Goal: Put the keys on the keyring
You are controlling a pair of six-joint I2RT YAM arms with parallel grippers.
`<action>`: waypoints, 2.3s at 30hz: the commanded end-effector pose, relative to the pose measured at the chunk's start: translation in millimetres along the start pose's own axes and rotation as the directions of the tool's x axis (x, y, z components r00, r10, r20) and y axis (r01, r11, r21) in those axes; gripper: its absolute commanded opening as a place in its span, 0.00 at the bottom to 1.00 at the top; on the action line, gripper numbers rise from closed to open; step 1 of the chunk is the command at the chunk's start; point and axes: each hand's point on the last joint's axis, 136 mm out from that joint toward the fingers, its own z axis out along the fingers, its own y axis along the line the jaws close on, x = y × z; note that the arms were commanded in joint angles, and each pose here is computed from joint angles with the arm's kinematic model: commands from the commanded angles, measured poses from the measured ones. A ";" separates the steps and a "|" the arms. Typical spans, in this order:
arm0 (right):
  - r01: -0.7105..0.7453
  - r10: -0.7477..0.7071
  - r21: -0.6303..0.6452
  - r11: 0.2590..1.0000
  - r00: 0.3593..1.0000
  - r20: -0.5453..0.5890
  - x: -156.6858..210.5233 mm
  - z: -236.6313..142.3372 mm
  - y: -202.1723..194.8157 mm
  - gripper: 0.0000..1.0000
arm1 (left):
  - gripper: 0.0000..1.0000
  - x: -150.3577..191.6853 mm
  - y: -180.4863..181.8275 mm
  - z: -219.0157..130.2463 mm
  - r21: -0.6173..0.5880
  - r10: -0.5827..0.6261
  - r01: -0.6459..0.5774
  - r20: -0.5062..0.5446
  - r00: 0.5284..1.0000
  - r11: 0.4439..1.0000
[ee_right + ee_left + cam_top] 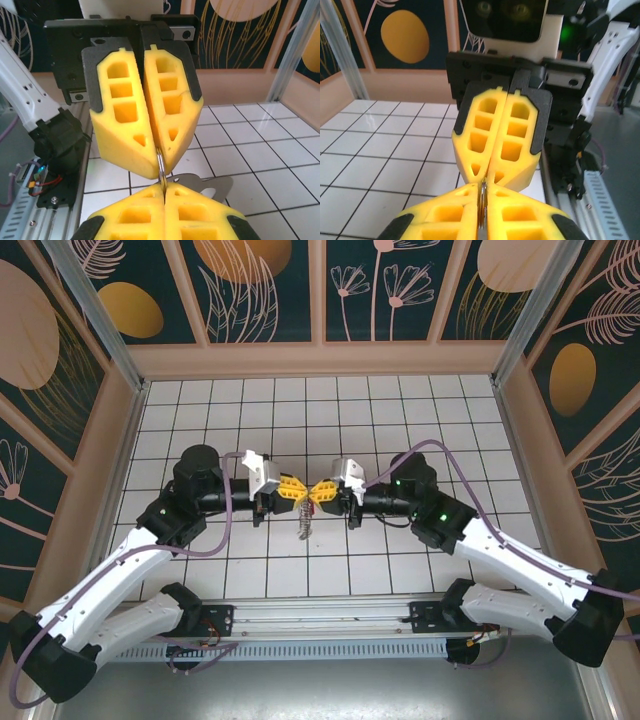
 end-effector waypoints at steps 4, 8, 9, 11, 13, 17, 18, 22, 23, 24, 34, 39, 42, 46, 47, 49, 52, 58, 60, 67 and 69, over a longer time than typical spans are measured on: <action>0.075 -0.072 0.044 0.996 0.996 -0.061 -11.9 0.4 -8.8 0.00 | 0.11 22.9 10.2 1.6 -0.043 -0.006 0.000 -0.134 0.991 0.999; 0.087 -0.080 0.055 0.995 0.989 -0.121 -4.5 4.6 -12.4 0.00 | 0.10 29.8 12.9 3.6 -0.044 -0.016 0.008 -0.167 0.986 0.999; 0.091 -0.082 0.058 0.994 0.986 -0.143 -1.0 6.3 -13.0 0.00 | 0.11 29.9 13.1 3.8 -0.044 -0.018 0.011 -0.169 0.985 0.999; 0.105 -0.090 0.066 0.992 0.976 -0.199 7.0 10.5 -14.7 0.00 | 0.12 31.1 14.6 4.5 -0.049 -0.020 0.012 -0.172 0.985 0.999; 0.117 -0.096 0.071 0.991 0.963 -0.251 14.4 14.3 -16.7 0.00 | 0.12 33.4 16.4 5.0 -0.056 -0.024 0.014 -0.180 0.983 0.998; 0.131 -0.103 0.071 0.989 0.945 -0.310 24.1 19.3 -18.6 0.00 | 0.12 38.9 19.7 6.3 -0.068 -0.035 0.022 -0.199 0.979 0.997; 0.134 -0.106 0.072 0.988 0.944 -0.311 23.5 19.6 -18.7 0.00 | 0.12 39.3 20.3 6.2 -0.071 -0.035 0.022 -0.200 0.979 0.997; 0.146 -0.111 0.080 0.986 0.936 -0.333 26.4 21.9 -21.4 0.00 | 0.10 42.4 21.7 6.4 -0.078 -0.040 0.024 -0.207 0.978 0.997; 0.148 -0.112 0.080 0.986 0.932 -0.345 28.6 22.7 -21.7 0.00 | 0.10 43.0 22.0 6.4 -0.079 -0.041 0.025 -0.208 0.977 0.997; 0.151 -0.114 0.080 0.985 0.929 -0.352 29.8 23.8 -22.0 0.00 | 0.09 43.3 22.3 6.3 -0.081 -0.040 0.023 -0.209 0.977 0.996; 0.141 -0.114 0.071 0.987 0.949 -0.295 18.4 22.6 -14.6 0.09 | 0.00 23.8 12.0 4.1 -0.045 -0.014 0.008 -0.116 0.993 0.999; 0.099 -0.084 0.072 0.992 0.979 -0.186 5.4 9.3 -4.1 0.29 | 0.00 2.4 -0.5 -1.2 -0.007 0.013 -0.014 -0.031 0.999 1.000; 0.075 -0.068 0.055 0.996 0.989 -0.132 0.6 1.4 3.6 0.34 | 0.00 -10.5 -7.1 -4.9 0.014 0.029 -0.029 0.014 0.999 0.999; 0.054 -0.052 0.027 0.998 0.995 -0.082 -4.0 -6.3 12.9 0.36 | 0.00 -26.5 -15.5 -10.0 0.038 0.052 -0.055 0.068 0.996 0.998; 0.050 -0.048 0.023 0.998 0.996 -0.075 -4.3 -7.3 14.5 0.36 | 0.00 -30.0 -17.8 -10.9 0.048 0.056 -0.060 0.079 0.995 0.997; 0.048 -0.047 0.016 0.999 0.997 -0.061 -6.2 -9.1 16.6 0.36 | 0.00 -32.6 -19.9 -11.1 0.059 0.054 -0.059 0.088 0.995 0.996; 0.045 -0.045 -0.007 0.999 0.998 -0.036 -9.9 -9.5 20.9 0.36 | 0.00 -33.9 -21.1 -11.6 0.064 0.053 -0.059 0.092 0.994 0.996; 0.028 -0.029 -0.034 0.999 0.999 -0.025 -7.5 -2.9 23.1 0.37 | 0.00 -36.7 -23.4 -13.7 0.068 0.051 -0.059 0.105 0.993 0.996; 0.024 -0.025 -0.031 0.999 0.999 -0.031 -5.4 -0.2 21.5 0.38 | 0.00 -37.9 -24.3 -14.0 0.071 0.052 -0.060 0.109 0.993 0.996; 0.014 -0.014 -0.058 0.998 1.000 -0.002 -7.3 7.1 23.1 0.41 | 0.00 -38.8 -24.6 -14.5 0.071 0.052 -0.061 0.113 0.992 0.996; 0.013 -0.013 -0.052 0.999 1.000 -0.008 -5.7 9.1 21.3 0.37 | 0.00 -37.6 -24.2 -14.2 0.070 0.049 -0.057 0.111 0.993 0.996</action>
